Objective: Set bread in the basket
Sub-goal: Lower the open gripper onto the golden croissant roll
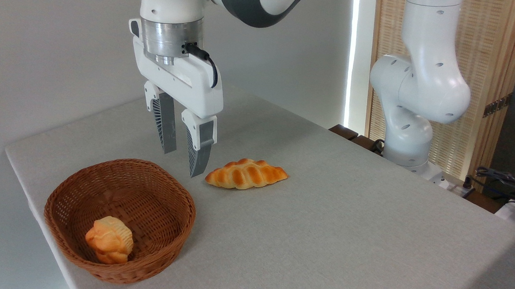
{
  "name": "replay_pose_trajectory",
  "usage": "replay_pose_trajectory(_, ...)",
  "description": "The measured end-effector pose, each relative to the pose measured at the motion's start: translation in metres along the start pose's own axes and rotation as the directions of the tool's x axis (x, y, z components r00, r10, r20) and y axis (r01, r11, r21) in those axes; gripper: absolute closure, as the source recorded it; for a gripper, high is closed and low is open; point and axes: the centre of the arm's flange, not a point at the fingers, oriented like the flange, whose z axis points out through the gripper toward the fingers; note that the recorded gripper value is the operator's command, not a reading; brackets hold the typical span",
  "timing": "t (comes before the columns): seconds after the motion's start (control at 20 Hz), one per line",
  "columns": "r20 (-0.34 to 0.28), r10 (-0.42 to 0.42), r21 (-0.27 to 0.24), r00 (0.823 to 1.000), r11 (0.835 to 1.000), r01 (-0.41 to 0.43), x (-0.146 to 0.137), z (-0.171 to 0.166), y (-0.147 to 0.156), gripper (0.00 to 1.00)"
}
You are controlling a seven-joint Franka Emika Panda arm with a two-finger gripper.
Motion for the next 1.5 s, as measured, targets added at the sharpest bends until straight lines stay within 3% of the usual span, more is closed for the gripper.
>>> replay_pose_trajectory(1.0,0.068,0.063,-0.059,0.996,0.996,-0.059,0.009,0.043,0.037,0.0)
replay_pose_trajectory(1.5,0.135,0.153,-0.142,0.979,0.981,-0.134,0.006,0.097,0.098,0.0)
